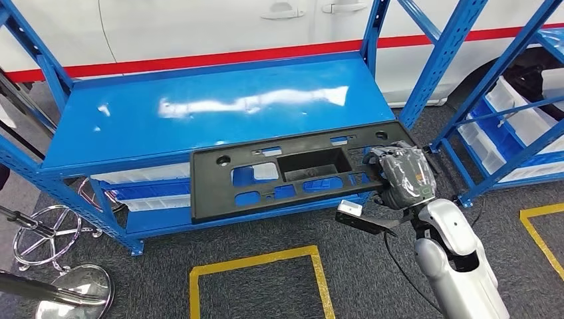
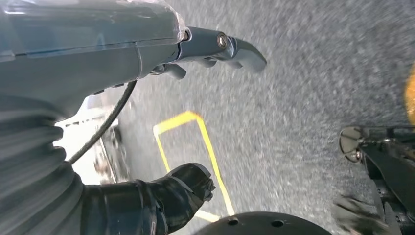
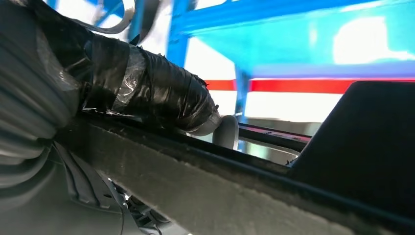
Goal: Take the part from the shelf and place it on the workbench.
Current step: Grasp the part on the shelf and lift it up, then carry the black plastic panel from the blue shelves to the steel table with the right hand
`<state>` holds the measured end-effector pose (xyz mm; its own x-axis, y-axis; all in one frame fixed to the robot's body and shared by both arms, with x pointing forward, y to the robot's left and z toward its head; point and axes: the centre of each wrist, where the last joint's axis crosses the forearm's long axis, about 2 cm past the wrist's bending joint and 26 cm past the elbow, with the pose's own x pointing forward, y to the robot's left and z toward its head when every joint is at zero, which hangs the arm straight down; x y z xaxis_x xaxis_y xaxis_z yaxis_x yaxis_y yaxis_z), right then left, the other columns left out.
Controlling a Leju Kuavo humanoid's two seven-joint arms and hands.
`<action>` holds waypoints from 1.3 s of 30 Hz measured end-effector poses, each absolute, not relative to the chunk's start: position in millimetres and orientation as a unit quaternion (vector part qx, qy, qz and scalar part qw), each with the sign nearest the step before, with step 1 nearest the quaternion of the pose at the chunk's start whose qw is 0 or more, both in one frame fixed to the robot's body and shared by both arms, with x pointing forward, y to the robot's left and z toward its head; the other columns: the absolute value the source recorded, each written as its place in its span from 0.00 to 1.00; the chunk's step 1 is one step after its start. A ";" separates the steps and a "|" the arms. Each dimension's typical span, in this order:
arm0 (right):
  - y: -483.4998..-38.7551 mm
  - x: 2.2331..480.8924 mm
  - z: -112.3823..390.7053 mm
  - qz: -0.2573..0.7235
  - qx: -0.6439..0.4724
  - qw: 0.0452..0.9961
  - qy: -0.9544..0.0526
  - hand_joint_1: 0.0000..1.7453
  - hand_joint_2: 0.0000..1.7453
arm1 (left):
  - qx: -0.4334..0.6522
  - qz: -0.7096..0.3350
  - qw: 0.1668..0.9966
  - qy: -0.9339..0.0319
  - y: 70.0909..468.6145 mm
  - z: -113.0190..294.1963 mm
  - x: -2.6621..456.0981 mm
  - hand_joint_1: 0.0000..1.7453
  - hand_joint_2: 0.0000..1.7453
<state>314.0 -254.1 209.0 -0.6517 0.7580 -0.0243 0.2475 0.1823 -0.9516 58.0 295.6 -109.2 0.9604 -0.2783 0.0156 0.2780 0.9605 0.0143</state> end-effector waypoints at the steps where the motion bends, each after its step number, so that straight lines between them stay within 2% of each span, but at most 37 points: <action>1: -241.6 316.5 214.8 0.538 -0.333 0.234 -0.738 1.00 1.00 | 0.004 -0.122 0.993 -0.009 297.3 -109.3 56.7 0.00 1.00; 7: -146.3 318.8 266.2 0.516 -0.266 0.203 -0.788 1.00 1.00 | -0.008 -0.049 0.999 -0.002 317.4 -109.9 45.0 0.00 1.00; 11: -121.7 314.7 283.0 0.511 -0.246 0.179 -0.804 1.00 1.00 | -0.005 -0.042 0.999 0.009 325.1 -110.4 35.9 0.00 1.00; 22: -114.4 312.2 287.4 0.506 -0.249 0.181 -0.806 1.00 1.00 | 0.005 -0.075 0.997 0.019 346.0 -109.0 30.8 0.00 1.00; 39: -136.6 322.5 292.8 0.500 -0.288 0.197 -0.792 1.00 1.00 | 0.006 -0.164 0.986 0.008 357.6 -108.4 21.1 0.00 1.00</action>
<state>322.5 -136.6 292.8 -0.7558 0.6544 0.0240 0.2595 0.3330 -0.9065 21.1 357.6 -108.4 0.9462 -0.3229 -0.0181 0.3231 0.9463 0.0089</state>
